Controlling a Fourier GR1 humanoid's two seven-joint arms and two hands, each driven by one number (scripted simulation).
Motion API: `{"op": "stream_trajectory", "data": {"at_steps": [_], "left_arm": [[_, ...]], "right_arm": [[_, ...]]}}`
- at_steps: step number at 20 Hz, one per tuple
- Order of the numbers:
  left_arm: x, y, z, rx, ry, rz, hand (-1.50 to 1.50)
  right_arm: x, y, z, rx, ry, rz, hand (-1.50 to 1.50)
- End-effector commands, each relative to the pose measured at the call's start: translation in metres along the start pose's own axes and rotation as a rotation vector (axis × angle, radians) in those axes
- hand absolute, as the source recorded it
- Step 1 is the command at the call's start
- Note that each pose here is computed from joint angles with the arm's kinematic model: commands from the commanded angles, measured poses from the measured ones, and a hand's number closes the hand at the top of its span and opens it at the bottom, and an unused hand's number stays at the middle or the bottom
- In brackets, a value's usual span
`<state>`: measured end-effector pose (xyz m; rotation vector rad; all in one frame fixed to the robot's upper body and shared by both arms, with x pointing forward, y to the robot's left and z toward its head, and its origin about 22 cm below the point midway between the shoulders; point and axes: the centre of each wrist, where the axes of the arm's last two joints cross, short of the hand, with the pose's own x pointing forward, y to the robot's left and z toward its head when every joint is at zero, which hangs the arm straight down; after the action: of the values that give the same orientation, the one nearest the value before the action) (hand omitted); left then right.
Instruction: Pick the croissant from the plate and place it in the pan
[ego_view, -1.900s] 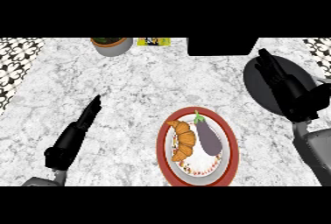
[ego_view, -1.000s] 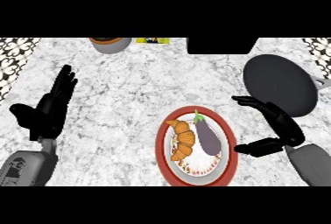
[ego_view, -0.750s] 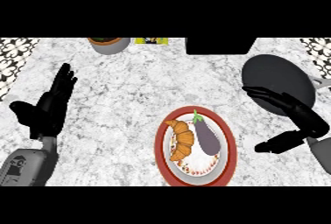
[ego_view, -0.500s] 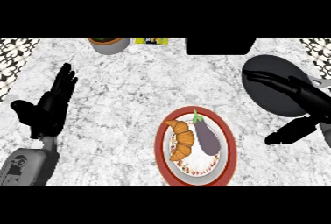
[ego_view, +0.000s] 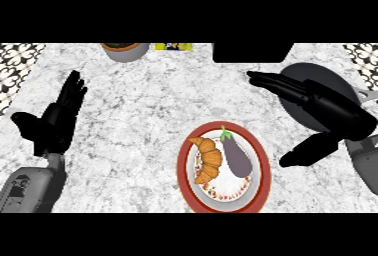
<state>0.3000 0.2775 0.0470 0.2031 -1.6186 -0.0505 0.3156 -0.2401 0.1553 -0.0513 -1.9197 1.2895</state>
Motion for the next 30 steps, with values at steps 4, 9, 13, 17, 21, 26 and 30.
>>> {"op": "stream_trajectory", "data": {"at_steps": [4,9,13,17,21,26,30], "left_arm": [[0.002,-0.011,-0.005,-0.004,0.006,-0.009,0.00],[0.000,-0.009,0.003,0.014,-0.007,-0.002,0.00],[-0.009,-0.009,0.004,0.006,0.016,0.001,0.00],[0.005,-0.005,0.015,0.007,0.014,-0.003,0.00],[-0.005,-0.005,0.014,-0.010,-0.002,-0.004,0.00],[0.003,0.003,-0.004,0.004,0.016,0.006,0.00],[0.011,0.000,0.002,-0.006,0.006,-0.006,0.00]], "right_arm": [[0.022,0.022,-0.019,0.151,-0.059,-0.070,-1.50],[0.058,0.039,-0.023,0.143,-0.008,-0.025,-1.50],[0.048,0.044,-0.017,0.165,0.087,-0.016,-1.50],[0.022,0.067,-0.022,0.144,0.128,-0.003,-1.50],[0.017,0.091,-0.038,0.167,0.186,0.034,-1.50],[0.017,0.090,-0.037,0.243,0.183,0.028,-1.50],[-0.002,0.092,-0.048,0.303,0.181,0.025,-1.50]]}}
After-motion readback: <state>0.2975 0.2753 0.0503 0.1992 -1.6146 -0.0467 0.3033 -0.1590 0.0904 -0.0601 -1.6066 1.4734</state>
